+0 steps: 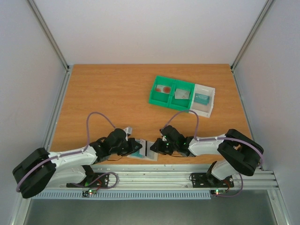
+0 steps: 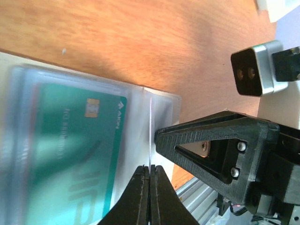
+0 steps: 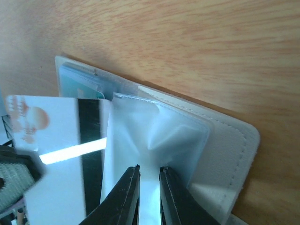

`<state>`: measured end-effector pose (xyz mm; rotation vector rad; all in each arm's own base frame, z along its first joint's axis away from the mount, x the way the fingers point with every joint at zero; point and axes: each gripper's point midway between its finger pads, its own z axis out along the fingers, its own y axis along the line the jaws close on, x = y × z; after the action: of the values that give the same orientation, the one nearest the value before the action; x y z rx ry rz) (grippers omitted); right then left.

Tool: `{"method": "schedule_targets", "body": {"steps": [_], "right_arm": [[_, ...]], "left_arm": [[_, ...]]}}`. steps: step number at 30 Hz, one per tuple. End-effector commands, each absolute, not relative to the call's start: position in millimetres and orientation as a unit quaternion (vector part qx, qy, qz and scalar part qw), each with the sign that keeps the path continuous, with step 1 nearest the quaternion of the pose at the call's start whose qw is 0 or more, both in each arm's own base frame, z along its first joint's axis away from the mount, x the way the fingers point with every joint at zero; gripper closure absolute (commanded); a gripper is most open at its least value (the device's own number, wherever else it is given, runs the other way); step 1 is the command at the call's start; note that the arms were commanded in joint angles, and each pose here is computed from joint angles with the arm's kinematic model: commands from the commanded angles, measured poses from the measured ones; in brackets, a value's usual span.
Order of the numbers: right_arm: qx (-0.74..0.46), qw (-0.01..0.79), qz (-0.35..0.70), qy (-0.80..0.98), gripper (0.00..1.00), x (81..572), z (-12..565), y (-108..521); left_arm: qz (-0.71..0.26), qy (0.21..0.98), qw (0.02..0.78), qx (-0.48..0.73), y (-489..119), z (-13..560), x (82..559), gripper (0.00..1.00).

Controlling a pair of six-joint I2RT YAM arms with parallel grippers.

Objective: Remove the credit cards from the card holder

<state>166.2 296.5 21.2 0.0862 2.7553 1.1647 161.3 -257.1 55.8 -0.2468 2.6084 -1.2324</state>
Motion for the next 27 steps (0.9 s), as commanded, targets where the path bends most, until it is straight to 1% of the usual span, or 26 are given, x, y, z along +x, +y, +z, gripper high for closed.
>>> {"method": "schedule_targets", "body": {"steps": [1, 4, 8, 13, 17, 21, 24, 27], "right_arm": [[0.038, 0.058, 0.318, 0.946, 0.86, 156, 11, 266], [0.035, 0.066, 0.321, 0.944, 0.84, 159, 33, 267], [0.038, 0.080, 0.329, 0.940, 0.82, 168, 76, 271], [0.067, 0.066, 0.333, 0.938, 0.80, 170, 125, 274], [0.109, 0.057, 0.325, 0.938, 0.77, 174, 159, 273], [0.139, 0.038, 0.311, 0.939, 0.76, 182, 179, 274], [0.176, 0.005, 0.300, 0.938, 0.75, 181, 187, 274], [0.198, -0.011, 0.298, 0.934, 0.75, 181, 195, 277]], "left_arm": [[-0.411, 0.891, 0.184, -0.048, -254, 84, 173, 0.99], [-0.384, 0.896, 0.223, -0.011, -245, 99, 178, 0.99], [-0.379, 0.879, 0.287, 0.037, -240, 128, 184, 1.00], [-0.345, 0.850, 0.383, 0.111, -236, 158, 190, 0.99], [-0.314, 0.828, 0.436, 0.163, -237, 172, 193, 1.00], [-0.320, 0.788, 0.473, 0.232, -254, 178, 189, 1.00], [-0.298, 0.772, 0.491, 0.271, -260, 175, 186, 1.00], [-0.286, 0.759, 0.502, 0.299, -264, 174, 183, 0.99]]}}
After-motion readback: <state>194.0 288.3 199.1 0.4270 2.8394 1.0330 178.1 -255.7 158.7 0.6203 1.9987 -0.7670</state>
